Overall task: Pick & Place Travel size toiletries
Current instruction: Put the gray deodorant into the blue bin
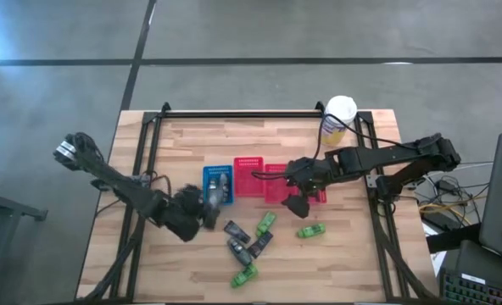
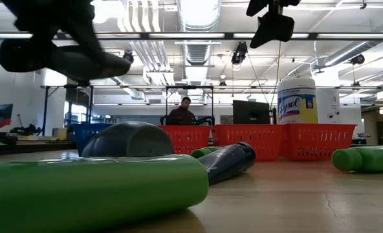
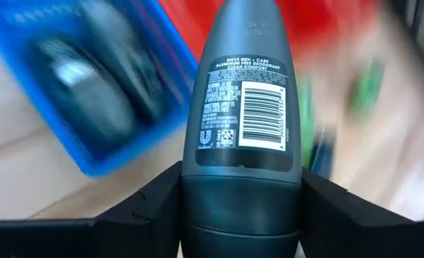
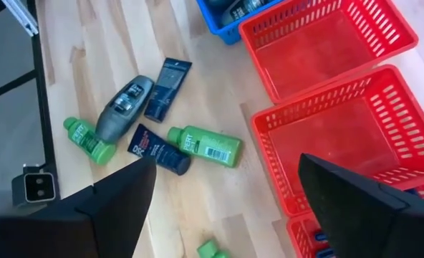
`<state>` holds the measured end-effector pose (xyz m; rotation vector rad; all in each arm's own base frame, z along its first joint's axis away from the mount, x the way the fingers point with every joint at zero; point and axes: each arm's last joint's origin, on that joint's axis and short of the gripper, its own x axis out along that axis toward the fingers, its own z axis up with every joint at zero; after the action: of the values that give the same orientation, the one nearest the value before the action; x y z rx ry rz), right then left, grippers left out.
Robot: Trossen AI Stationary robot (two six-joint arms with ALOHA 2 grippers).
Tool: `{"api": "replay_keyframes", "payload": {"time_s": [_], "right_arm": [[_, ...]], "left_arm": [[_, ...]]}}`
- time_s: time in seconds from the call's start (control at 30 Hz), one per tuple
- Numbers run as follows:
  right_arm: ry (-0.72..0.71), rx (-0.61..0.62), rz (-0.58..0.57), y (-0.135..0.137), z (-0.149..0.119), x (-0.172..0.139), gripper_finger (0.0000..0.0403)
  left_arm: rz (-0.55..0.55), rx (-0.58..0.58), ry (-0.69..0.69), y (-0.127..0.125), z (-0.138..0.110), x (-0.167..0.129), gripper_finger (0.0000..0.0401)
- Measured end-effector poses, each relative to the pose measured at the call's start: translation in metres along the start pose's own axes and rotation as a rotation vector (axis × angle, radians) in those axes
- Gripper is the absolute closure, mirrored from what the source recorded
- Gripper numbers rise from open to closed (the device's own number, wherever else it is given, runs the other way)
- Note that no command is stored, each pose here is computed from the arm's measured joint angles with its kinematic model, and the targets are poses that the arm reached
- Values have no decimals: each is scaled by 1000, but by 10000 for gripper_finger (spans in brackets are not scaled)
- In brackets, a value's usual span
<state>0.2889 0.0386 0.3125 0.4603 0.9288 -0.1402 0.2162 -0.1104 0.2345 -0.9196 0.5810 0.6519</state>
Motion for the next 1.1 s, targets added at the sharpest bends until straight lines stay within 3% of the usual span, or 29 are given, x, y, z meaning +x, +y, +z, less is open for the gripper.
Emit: {"api": "replay_keyframes", "payload": {"time_s": [0.1, 0.2, 0.33, 0.57, 0.7, 0.8, 0.97, 1.1], "right_arm": [[-3, 2, -4, 0, 0, 0, 58], [-14, 6, -19, 0, 1, 0, 55], [-14, 9, -19, 0, 0, 0, 53], [22, -29, 19, 10, -9, 2, 65], [53, -63, 29, 16, -19, 6, 69], [91, -111, 57, 24, -31, 11, 66], [121, -58, 138, 38, -37, 39, 54], [119, 28, 164, 53, -39, 68, 49]], "left_arm": [[39, -230, -128, 9, 17, 2, 192], [96, -308, -164, 16, 30, 18, 192], [144, -288, -143, 19, 44, 42, 190], [218, -225, -12, 27, 50, 64, 86], [195, -171, 12, 23, 50, 61, 66], [106, 34, 27, 9, 52, 46, 68], [-234, 685, 112, -26, 27, 11, 73], [-447, 1082, 146, -38, -10, -9, 74]]}}
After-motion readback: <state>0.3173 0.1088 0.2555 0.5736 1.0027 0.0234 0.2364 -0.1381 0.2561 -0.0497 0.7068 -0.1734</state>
